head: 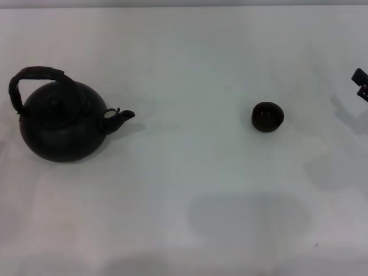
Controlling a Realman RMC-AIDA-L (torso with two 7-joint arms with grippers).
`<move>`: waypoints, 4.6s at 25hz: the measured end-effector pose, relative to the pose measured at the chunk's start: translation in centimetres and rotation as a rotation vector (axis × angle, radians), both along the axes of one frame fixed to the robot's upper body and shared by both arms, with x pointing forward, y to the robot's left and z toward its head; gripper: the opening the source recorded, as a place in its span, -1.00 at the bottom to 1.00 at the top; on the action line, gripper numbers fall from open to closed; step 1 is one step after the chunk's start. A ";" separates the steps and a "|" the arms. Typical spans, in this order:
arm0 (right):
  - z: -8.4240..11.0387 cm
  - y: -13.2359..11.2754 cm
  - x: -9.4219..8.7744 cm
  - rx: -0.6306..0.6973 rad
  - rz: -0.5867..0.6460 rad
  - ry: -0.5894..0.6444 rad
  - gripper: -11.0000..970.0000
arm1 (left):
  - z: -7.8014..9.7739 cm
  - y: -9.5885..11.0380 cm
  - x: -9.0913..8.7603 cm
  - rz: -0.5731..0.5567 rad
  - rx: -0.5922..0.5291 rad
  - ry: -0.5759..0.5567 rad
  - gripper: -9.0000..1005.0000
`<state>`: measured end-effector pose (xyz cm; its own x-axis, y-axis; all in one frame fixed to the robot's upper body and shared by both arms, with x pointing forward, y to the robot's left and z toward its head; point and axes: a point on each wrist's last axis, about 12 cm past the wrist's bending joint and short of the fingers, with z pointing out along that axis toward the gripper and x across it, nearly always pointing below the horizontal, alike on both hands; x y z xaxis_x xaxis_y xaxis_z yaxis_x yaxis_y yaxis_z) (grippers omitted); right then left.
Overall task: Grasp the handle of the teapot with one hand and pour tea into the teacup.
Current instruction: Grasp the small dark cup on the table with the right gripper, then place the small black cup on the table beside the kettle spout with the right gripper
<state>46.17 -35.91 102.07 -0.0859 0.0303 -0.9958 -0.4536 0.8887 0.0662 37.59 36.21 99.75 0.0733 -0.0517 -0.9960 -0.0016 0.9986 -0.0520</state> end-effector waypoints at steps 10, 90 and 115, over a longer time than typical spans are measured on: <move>0.3 0.3 0.1 0.019 0.046 0.002 0.77 | 0.2 -0.1 0.7 -0.008 0.004 -0.011 0.68; 5.0 11.1 11.0 -0.785 0.727 0.407 0.77 | 0.3 -0.4 1.2 0.002 0.008 -0.033 0.68; 5.7 12.1 10.8 -0.737 0.764 0.391 0.51 | 0.3 -0.4 1.0 0.001 0.008 -0.028 0.68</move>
<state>57.02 -23.78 107.78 -0.1395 -0.7468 -0.6503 -0.9578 0.2685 -0.1029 38.59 35.82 100.01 0.1009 -0.0436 -0.9939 -0.0013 0.9990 -0.0440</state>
